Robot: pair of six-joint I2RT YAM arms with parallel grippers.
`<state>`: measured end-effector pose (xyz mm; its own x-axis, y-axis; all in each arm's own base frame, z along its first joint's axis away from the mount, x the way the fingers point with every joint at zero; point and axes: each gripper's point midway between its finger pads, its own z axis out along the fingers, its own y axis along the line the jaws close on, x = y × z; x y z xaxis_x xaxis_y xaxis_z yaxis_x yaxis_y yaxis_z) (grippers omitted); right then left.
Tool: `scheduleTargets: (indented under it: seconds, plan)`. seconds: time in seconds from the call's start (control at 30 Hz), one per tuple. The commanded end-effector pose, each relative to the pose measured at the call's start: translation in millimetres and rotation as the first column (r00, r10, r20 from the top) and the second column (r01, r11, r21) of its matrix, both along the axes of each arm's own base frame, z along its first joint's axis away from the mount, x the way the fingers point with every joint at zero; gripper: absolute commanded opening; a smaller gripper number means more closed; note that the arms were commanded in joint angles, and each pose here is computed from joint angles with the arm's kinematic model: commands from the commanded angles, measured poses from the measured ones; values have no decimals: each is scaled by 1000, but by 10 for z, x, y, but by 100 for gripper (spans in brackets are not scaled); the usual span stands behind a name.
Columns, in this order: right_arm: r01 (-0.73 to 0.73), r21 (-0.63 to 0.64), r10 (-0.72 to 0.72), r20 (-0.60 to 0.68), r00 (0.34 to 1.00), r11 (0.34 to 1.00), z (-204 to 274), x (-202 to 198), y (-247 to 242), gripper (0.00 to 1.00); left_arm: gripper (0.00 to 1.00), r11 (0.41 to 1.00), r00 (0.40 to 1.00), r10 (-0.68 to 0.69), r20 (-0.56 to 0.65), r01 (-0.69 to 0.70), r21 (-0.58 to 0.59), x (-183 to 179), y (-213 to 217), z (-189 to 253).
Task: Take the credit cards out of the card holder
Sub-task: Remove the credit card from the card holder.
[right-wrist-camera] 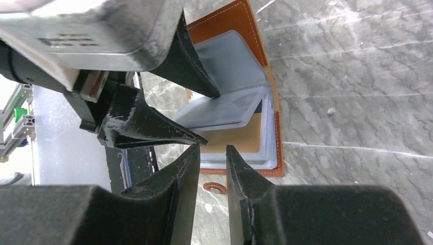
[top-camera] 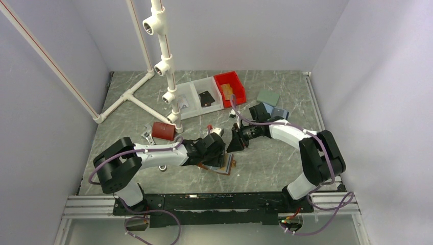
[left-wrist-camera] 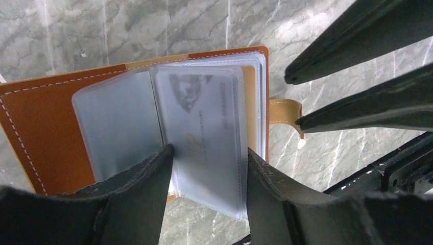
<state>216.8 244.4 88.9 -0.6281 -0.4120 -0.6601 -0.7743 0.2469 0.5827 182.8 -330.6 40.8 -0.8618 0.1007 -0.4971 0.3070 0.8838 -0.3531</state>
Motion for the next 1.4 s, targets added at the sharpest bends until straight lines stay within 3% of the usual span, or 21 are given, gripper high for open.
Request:
scheduleTargets:
  seconds: [0.0,0.53,0.83,1.37]
  plan:
    - [-32,-10,32,35,999,999,35,71,79,28,56,1000,1000,15,-7,-15,-12,16,-22,-13]
    - [-96,-89,97,8,995,991,-165,-38,238,27,57,997,1000,-26,-5,25,-73,-18,-127,84]
    - [-90,-207,106,67,992,974,-309,22,200,23,64,994,1000,-24,4,24,-108,-28,-121,173]
    - [-121,-201,133,45,990,972,-324,-29,237,23,64,978,1000,-4,11,6,-209,-22,-29,302]
